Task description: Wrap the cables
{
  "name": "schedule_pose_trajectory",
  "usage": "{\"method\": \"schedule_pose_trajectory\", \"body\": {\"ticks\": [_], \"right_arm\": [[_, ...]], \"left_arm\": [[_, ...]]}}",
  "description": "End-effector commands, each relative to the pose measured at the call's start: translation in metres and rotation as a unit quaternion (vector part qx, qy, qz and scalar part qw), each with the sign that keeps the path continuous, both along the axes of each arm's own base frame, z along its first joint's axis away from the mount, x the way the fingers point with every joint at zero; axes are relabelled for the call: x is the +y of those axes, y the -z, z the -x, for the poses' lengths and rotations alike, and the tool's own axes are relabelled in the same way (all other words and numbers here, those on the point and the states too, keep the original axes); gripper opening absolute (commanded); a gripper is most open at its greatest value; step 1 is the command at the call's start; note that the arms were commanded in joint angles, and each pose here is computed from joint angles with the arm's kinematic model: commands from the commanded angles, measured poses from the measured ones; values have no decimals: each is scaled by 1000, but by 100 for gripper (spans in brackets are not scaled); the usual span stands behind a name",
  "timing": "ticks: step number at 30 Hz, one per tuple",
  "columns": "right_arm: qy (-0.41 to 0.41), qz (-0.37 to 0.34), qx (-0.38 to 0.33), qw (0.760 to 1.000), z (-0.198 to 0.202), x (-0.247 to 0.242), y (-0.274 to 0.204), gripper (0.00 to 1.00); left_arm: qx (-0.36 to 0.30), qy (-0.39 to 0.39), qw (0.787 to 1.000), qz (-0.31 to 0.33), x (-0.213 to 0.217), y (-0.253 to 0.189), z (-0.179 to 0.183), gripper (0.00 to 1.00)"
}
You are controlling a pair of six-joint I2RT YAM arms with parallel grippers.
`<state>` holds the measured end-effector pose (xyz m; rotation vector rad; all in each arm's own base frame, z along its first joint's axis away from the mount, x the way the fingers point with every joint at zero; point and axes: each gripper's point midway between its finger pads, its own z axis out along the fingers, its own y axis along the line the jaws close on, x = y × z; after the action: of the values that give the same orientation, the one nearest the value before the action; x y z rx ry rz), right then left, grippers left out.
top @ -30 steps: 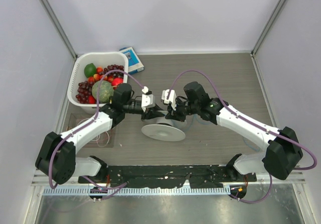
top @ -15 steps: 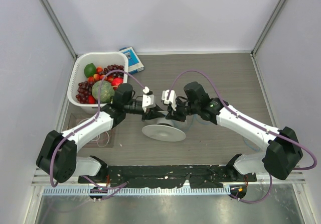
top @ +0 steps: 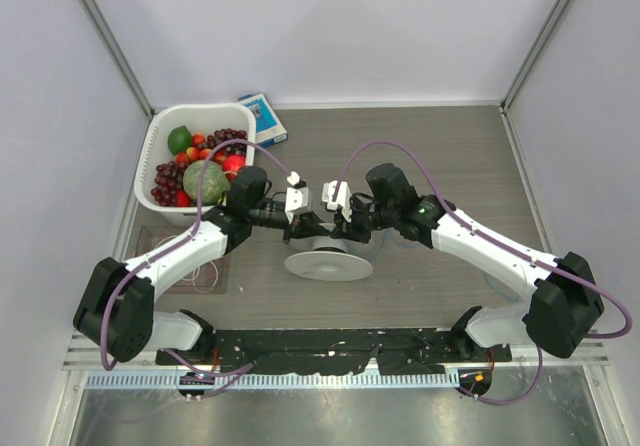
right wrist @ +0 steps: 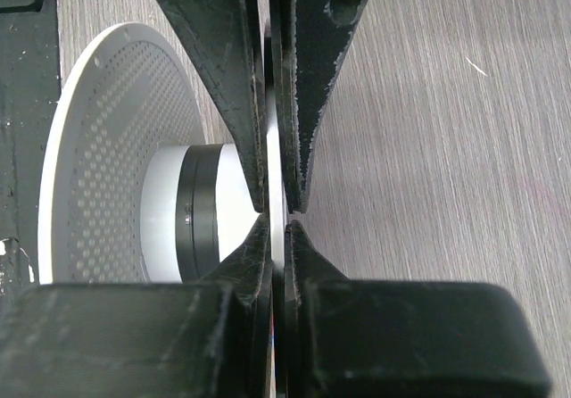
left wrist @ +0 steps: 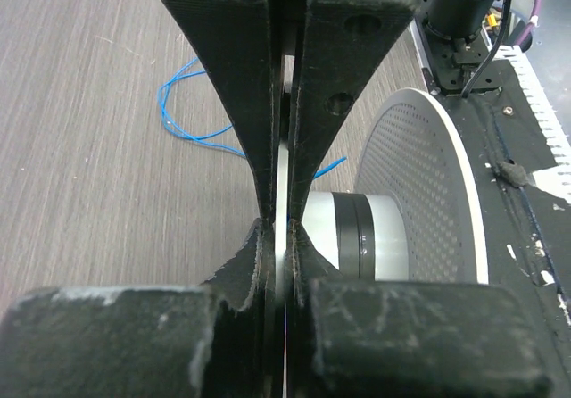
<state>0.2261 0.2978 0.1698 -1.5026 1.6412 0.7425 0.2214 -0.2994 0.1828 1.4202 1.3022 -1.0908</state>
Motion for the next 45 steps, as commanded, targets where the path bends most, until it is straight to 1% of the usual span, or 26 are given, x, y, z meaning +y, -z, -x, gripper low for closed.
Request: {"method": "schedule_pose_trajectory", "body": {"ticks": [1,3,5,7,8,11,15,20,22,25,26,27,28,29,32,35,36,37,38,39,42,45], "right_arm": [[26,-48,-39,998,-20,12,-41,1],[43,-45,-42,997,-25,9,-45,1],[57,-43,-42,997,-29,4,-50,5],[71,-46,-47,995,-31,-1,-56,17],[76,-48,-52,995,-31,-4,-60,34],[97,-47,-65,992,-34,-15,-69,66],[120,-41,-83,988,-39,-35,-87,79],[178,-51,-109,977,-64,-71,-122,87],[205,-50,-102,972,-72,-88,-125,88],[237,-43,-84,967,-75,-117,-118,89],[236,-35,-77,968,-72,-121,-106,89],[243,-37,-87,965,-71,-129,-108,89],[244,-28,-83,966,-69,-133,-95,89],[248,-35,-96,963,-68,-138,-98,89],[243,-38,-107,963,-63,-140,-81,88],[228,-48,-113,966,-54,-137,-63,87],[219,-62,-125,966,-54,-134,-66,87],[213,-69,-119,967,-50,-131,-59,87],[208,-82,-134,965,-51,-129,-64,87],[200,-89,-131,967,-48,-127,-59,87],[181,-110,-149,966,-48,-119,-62,87],[176,-110,-165,964,-53,-118,-57,87]], "left_arm": [[15,-24,1000,5,-6,-27,-8,0],[26,-32,999,-7,-1,-33,-6,0],[34,-43,998,-26,5,-36,-4,0],[41,-52,997,-37,10,-42,-2,0],[44,-63,996,-35,12,-46,-3,0],[45,-75,996,-22,17,-61,-4,0],[64,-83,994,-7,22,-81,-8,0],[106,-105,989,-4,27,-106,-19,0],[121,-119,985,13,29,-124,-27,0],[147,-179,972,26,36,-147,-46,0],[148,-190,970,30,37,-156,-50,0],[149,-199,968,32,40,-164,-53,0],[151,-203,967,35,41,-171,-54,0],[151,-206,966,40,42,-179,-55,0],[171,-208,961,59,43,-201,-55,0],[205,-200,955,78,41,-218,-54,0],[214,-200,952,85,40,-225,-53,0],[221,-201,950,92,39,-229,-54,0],[229,-207,946,100,39,-234,-55,0],[236,-216,942,105,39,-237,-58,0],[248,-228,935,113,40,-247,-62,0],[243,-227,935,122,40,-255,-61,0]]}}
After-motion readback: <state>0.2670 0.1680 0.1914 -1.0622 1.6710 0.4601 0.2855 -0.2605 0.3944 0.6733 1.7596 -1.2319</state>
